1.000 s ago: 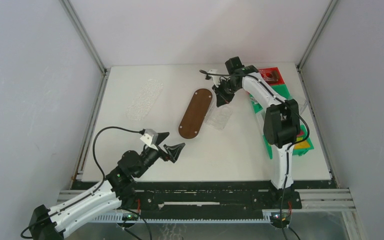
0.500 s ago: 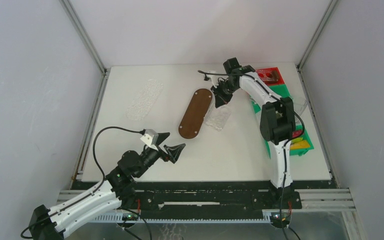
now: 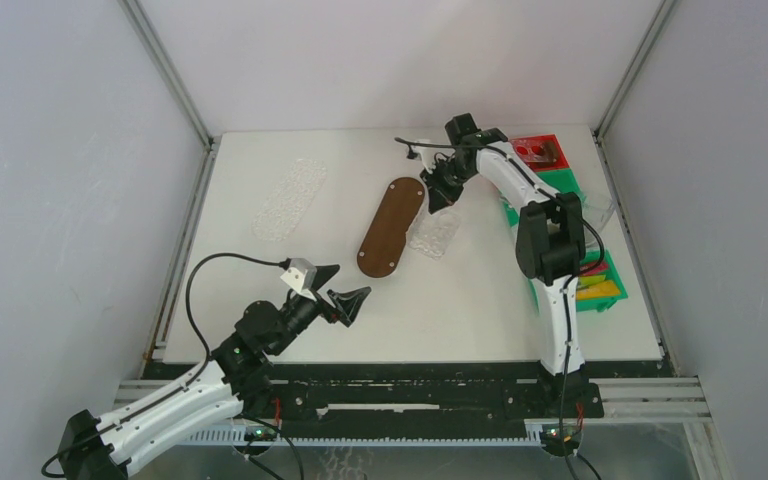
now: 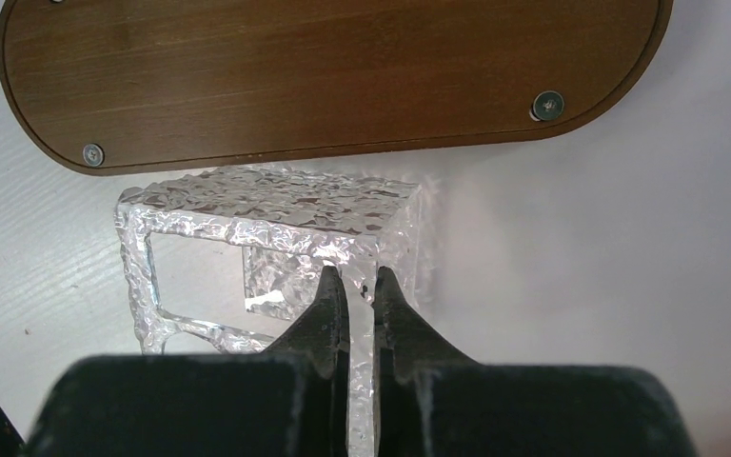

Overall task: Prepare toiletry sets of a toothbrush and toothpaste on the tray
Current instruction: Place the toothpaste holder at the center of the board, then adjust the toothpaste holder at the center of the board, then pick up the toothpaste holder from the storage box.

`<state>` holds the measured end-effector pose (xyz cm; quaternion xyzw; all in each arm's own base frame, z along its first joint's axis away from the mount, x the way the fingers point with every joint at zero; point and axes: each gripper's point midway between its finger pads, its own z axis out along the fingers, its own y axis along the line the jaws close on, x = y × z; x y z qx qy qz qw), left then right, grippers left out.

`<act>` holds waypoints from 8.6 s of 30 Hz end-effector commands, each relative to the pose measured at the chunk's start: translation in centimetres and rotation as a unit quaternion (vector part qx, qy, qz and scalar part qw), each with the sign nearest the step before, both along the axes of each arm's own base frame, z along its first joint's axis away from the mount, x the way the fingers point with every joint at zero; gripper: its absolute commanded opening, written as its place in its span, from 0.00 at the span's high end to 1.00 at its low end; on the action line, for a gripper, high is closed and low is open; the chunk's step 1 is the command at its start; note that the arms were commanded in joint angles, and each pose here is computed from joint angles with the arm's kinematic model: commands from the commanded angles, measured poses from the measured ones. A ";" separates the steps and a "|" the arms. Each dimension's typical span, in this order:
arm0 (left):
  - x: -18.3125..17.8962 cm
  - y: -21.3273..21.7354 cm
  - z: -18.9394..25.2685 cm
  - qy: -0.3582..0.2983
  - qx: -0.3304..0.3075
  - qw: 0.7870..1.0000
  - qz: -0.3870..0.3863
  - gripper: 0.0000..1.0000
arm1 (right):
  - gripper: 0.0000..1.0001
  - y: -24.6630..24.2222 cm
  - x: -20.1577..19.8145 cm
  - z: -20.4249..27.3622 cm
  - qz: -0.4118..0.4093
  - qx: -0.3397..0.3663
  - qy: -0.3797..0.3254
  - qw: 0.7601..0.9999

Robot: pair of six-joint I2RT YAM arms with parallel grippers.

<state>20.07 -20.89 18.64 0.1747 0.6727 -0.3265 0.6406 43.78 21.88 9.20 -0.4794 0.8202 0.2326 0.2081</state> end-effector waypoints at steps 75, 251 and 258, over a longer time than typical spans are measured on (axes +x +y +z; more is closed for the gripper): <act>-0.7 -1.0 4.8 0.081 -0.132 0.988 -0.012 0.09 | 0.83 -7.3 -5.3 -0.7 -0.559 0.113 -0.082 0.817; 16.0 -8.6 18.6 -0.013 -0.039 0.989 -0.143 0.13 | 0.60 -21.9 17.1 4.1 -0.832 0.406 -0.022 0.376; 16.0 -8.6 18.6 -0.014 -0.038 0.989 -0.143 0.13 | 0.78 -22.1 16.9 5.1 -0.822 0.422 -0.034 0.381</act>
